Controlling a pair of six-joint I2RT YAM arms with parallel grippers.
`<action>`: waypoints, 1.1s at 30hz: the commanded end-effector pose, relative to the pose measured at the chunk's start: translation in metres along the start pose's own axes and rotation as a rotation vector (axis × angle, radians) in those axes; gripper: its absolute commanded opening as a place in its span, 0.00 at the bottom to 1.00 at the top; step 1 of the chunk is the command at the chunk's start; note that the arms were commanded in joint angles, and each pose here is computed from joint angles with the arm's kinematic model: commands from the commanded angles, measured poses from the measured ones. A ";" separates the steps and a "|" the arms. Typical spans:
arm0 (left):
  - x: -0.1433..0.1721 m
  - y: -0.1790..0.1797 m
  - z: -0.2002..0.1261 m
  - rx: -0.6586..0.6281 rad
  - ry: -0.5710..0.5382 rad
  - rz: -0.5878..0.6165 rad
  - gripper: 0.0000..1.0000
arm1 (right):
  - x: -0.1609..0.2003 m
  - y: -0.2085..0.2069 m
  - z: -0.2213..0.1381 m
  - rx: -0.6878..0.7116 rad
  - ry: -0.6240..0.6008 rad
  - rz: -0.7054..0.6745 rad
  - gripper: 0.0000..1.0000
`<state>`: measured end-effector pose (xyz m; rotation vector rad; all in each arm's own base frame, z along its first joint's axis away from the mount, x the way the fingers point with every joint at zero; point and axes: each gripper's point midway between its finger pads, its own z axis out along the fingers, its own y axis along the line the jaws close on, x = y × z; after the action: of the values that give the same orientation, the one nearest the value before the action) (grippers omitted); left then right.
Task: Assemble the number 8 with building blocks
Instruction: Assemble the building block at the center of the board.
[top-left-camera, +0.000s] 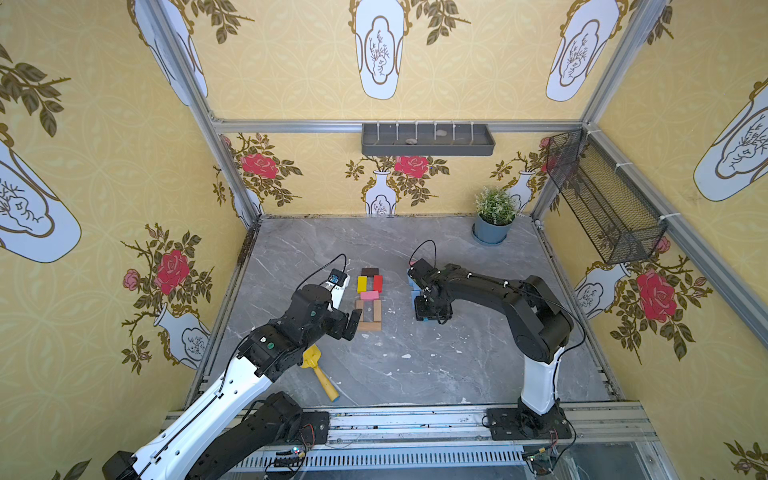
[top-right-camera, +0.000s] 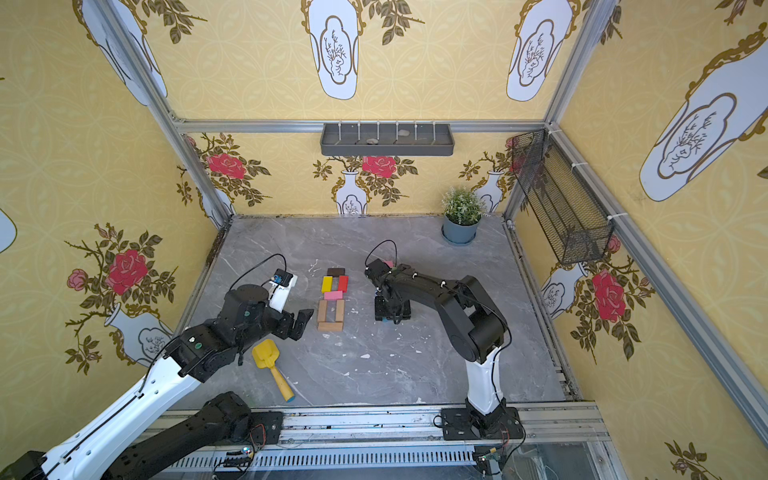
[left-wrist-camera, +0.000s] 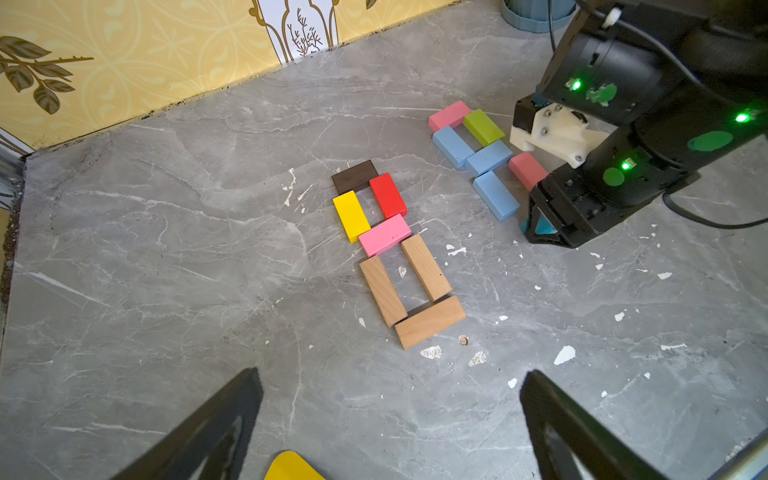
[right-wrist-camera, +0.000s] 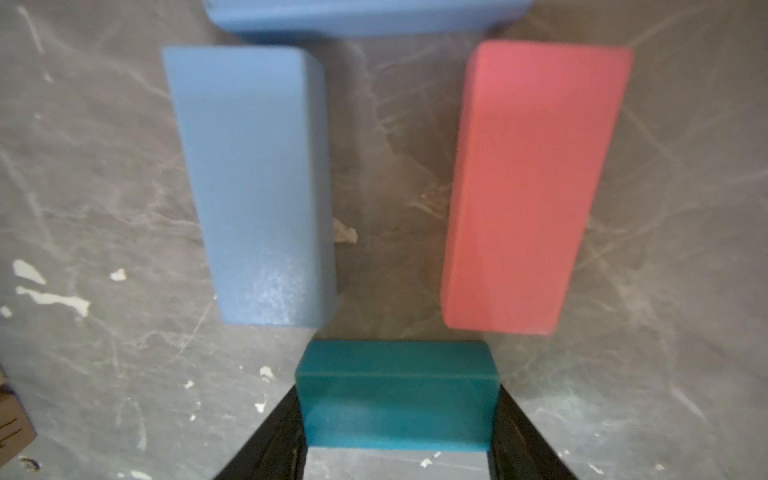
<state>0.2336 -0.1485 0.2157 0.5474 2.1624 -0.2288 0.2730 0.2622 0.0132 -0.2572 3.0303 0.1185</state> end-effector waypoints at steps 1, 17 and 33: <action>-0.002 -0.001 -0.001 0.006 -0.008 0.000 1.00 | -0.002 0.011 0.008 -0.050 0.008 0.012 0.56; -0.002 -0.001 -0.001 0.006 -0.008 -0.001 1.00 | -0.010 0.011 0.009 -0.042 -0.006 0.025 0.56; -0.002 -0.001 -0.001 0.006 -0.006 0.000 1.00 | -0.019 0.008 0.007 -0.032 -0.024 0.029 0.56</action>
<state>0.2336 -0.1485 0.2158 0.5473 2.1621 -0.2290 0.2807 0.2645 0.0135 -0.2103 3.0472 0.1210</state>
